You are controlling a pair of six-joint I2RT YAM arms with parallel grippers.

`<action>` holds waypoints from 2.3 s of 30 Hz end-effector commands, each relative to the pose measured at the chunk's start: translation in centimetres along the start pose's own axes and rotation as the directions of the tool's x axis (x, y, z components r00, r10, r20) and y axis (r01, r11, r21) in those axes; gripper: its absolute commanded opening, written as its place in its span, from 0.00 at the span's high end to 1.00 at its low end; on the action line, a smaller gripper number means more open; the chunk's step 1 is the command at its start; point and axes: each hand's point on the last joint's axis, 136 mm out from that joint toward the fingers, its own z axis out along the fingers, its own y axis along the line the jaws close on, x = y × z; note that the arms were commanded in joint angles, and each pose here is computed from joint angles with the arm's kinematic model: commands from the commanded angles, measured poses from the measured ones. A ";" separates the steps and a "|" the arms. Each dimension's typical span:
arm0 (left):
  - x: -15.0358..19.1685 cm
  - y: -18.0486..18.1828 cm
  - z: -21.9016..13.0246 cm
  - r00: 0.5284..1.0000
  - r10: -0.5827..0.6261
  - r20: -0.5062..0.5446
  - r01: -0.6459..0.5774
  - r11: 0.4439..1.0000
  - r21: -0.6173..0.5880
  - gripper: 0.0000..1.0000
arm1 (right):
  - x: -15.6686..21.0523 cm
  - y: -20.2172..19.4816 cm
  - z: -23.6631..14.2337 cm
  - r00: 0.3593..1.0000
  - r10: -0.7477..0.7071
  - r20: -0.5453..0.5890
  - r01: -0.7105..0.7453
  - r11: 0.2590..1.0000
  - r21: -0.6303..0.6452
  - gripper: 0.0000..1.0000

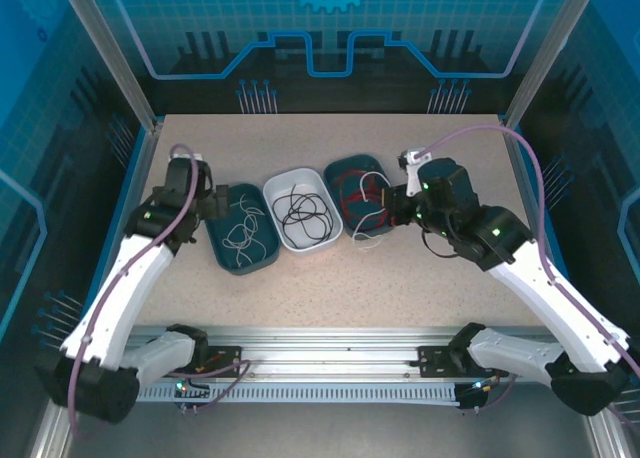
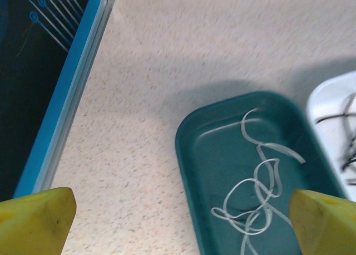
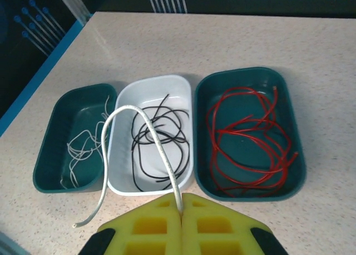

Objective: Untangle the cables

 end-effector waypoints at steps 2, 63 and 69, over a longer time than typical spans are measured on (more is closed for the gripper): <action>-1.7 -0.5 -3.2 0.971 -0.179 0.157 0.155 0.976 0.153 0.01 | -2.8 4.5 0.9 0.997 -0.038 0.064 0.048 0.988 -0.148 1.00; -2.0 3.4 -12.9 0.738 -0.457 0.497 0.289 0.879 0.379 0.01 | 1.4 23.6 30.3 0.934 -0.341 -0.104 0.284 0.887 -0.364 0.94; -1.8 2.7 -12.1 0.758 -0.459 0.464 0.291 0.874 0.389 0.01 | 4.3 22.0 30.9 0.912 -0.357 -0.203 0.278 0.900 -0.335 0.84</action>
